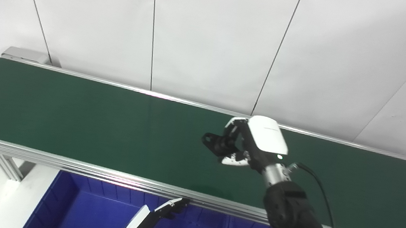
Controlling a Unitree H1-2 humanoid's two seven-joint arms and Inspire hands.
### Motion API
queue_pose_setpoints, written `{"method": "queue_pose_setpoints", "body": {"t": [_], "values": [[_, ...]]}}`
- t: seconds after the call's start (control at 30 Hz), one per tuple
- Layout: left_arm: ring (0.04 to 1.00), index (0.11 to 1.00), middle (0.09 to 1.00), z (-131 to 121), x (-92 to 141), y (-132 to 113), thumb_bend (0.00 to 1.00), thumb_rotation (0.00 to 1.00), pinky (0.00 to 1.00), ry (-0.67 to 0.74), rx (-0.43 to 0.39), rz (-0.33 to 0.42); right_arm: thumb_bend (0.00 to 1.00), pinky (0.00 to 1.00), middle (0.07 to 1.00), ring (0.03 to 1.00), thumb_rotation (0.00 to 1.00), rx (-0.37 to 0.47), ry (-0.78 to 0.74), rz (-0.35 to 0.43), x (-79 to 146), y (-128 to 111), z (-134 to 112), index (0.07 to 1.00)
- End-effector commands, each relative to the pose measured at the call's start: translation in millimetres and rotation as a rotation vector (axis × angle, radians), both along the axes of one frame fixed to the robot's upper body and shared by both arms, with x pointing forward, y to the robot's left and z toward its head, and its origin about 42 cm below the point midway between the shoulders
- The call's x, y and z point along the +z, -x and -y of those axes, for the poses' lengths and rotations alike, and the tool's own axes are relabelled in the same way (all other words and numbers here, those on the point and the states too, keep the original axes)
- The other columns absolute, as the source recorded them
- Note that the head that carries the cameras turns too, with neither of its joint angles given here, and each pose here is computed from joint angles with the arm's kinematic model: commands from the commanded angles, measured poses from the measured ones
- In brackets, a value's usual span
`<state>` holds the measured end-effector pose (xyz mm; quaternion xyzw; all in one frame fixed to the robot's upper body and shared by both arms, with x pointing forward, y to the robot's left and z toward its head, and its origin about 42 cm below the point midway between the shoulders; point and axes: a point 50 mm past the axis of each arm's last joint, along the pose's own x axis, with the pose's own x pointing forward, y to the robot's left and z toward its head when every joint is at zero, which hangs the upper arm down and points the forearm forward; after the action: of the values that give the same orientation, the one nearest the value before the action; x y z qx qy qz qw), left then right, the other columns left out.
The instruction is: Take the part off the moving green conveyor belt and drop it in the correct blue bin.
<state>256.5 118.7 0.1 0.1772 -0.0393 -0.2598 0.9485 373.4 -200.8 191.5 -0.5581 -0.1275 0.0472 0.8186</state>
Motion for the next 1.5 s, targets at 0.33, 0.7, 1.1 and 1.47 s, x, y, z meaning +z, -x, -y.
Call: {"method": "queue_pose_setpoints", "body": {"t": [0.33,0.7,1.1,1.47], "values": [[0.818,0.856,0.855,0.4,19.1,-0.7,0.69,0.47,0.73,0.078,-0.031,0.044,0.52,0.13,0.469,0.188,0.0,-0.091,-0.114,0.043,3.2,86.8,44.3,0.485],[0.814,0.851,0.851,-0.9,37.5,-2.2,0.68,0.45,0.71,0.118,-0.036,0.086,0.52,0.15,0.427,0.227,0.0,-0.254,-0.24,-0.061,-54.0,183.2,73.6,0.503],[0.814,0.85,0.845,-5.3,46.5,-2.1,0.68,0.46,0.72,0.121,-0.034,0.089,0.52,0.26,0.438,0.332,0.0,-0.48,-0.259,-0.168,-134.4,198.9,89.6,0.514],[0.816,0.854,0.85,-5.4,45.3,-0.3,0.68,0.47,0.72,0.118,-0.027,0.076,0.6,0.9,0.989,0.987,0.82,-0.417,-0.353,-0.431,-152.7,183.0,87.9,0.97]]}}
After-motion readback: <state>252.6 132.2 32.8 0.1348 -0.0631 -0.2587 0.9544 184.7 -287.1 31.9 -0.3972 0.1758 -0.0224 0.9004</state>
